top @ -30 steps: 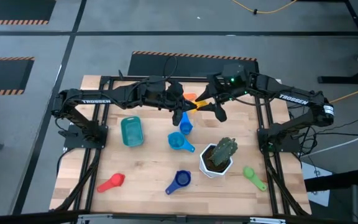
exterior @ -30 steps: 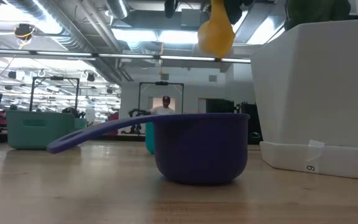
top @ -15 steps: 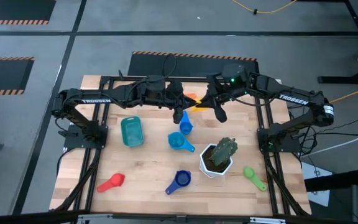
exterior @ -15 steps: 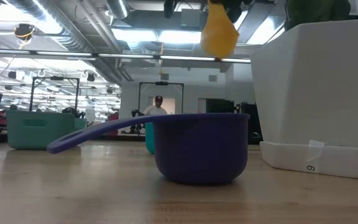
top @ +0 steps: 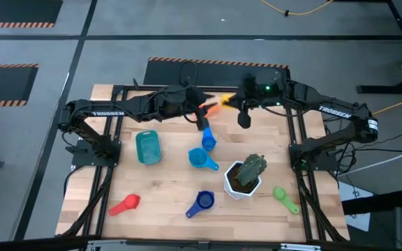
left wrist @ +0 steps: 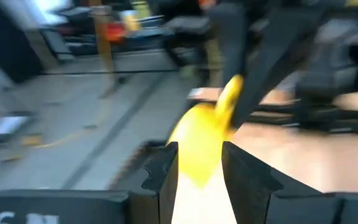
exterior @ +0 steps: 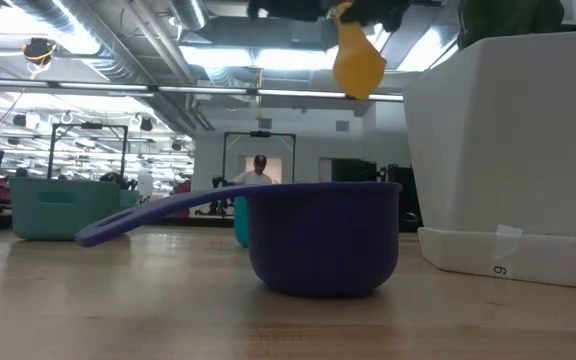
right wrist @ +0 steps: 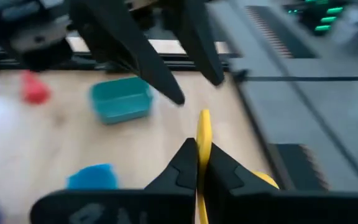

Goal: Nest measuring cups in basket
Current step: Stack the yellow measuring cup on top of the light blue measuring cup

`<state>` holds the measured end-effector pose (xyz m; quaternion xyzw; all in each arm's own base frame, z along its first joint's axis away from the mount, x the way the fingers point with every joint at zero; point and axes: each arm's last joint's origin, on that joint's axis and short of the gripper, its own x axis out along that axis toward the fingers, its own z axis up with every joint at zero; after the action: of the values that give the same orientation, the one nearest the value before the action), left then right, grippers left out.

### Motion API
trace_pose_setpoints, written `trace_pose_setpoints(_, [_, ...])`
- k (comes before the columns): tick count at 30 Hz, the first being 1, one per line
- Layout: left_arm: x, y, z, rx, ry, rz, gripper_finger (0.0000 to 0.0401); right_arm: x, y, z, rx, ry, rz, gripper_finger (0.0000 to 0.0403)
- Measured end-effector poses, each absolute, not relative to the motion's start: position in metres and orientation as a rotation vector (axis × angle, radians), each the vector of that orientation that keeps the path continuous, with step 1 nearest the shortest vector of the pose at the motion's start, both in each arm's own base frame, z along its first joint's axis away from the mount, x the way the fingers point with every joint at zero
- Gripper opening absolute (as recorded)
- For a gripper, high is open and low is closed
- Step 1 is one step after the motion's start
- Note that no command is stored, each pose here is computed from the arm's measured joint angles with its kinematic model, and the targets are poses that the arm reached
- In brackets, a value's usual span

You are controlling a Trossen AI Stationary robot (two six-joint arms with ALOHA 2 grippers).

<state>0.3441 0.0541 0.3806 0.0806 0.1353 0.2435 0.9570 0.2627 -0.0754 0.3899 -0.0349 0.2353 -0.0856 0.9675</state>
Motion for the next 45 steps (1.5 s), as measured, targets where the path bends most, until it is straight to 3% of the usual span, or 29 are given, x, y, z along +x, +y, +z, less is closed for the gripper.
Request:
trace_pose_setpoints(4, [0.341, 0.058, 0.379, 0.241, 0.322, 0.624, 0.0117, 0.257, -0.076, 0.402, -0.074, 0.393, -0.25, 0.0008])
trace_pose_setpoints(13, [0.339, 0.058, 0.374, 0.259, 0.388, 0.653, 0.0115, 0.257, -0.07, 0.428, -0.115, 0.15, -0.226, 0.0009])
trace_pose_setpoints(45, [0.343, 0.056, 0.388, 0.094, 0.187, 0.67, 0.0115, 0.26, -0.053, 0.446, -0.174, -0.036, -0.129, 0.0009])
